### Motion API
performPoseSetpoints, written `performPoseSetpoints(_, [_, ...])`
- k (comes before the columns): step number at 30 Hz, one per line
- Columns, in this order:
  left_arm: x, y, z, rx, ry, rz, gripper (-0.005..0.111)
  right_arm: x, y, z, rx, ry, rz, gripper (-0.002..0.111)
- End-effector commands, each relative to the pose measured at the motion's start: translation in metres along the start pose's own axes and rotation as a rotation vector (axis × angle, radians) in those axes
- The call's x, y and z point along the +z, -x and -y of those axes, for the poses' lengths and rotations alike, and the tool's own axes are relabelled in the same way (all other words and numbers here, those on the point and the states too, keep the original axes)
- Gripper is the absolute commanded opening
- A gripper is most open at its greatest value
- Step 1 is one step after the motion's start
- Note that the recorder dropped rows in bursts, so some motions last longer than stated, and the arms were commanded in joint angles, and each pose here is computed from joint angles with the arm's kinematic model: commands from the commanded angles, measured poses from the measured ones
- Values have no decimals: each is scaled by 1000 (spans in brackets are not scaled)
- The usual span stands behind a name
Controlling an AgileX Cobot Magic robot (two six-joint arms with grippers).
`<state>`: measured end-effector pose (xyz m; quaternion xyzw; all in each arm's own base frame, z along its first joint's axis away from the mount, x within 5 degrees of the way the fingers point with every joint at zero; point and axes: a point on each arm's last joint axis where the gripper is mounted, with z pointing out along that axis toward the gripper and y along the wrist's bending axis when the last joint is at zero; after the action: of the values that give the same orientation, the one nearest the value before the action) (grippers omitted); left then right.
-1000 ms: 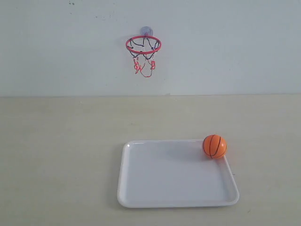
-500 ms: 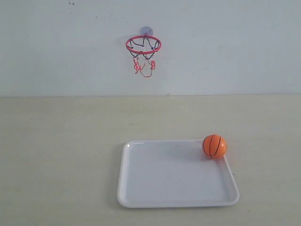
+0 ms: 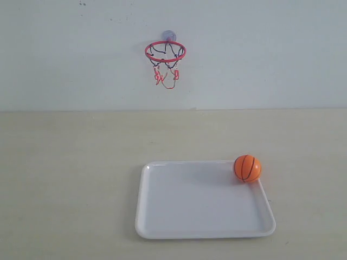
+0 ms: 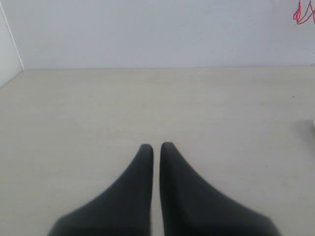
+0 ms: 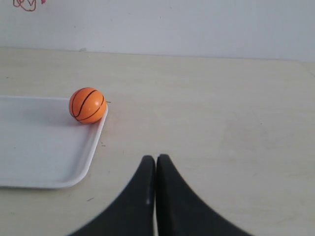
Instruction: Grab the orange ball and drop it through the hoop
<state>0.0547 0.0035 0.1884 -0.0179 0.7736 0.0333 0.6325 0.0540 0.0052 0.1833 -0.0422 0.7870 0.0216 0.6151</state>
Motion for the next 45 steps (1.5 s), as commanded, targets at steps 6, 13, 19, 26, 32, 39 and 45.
performPoseSetpoints(6, [0, -1, 0, -5, 2, -1, 4, -4, 26, 1, -8, -17, 297, 0])
performPoseSetpoints(13, [0, -1, 0, -5, 2, -1, 4, -15, 50, 3, -8, -32, 581, 0])
performPoseSetpoints(19, [0, -1, 0, -5, 2, -1, 4, -19, 55, 3, -8, -36, 654, 0])
performPoseSetpoints(26, [0, -1, 0, -5, 2, -1, 4, -31, 71, 4, 12, -45, 813, 0])
performPoseSetpoints(32, [0, -1, 0, -5, 2, -1, 4, -28, 113, 4, 8, -28, 584, 0])
performPoseSetpoints(39, [0, -1, 0, -5, 2, -1, 4, 17, 138, 3, -6, 1, 62, 0])
performPoseSetpoints(45, [0, -1, 0, -5, 2, -1, 4, 46, 145, 4, -5, -7, 80, 0])
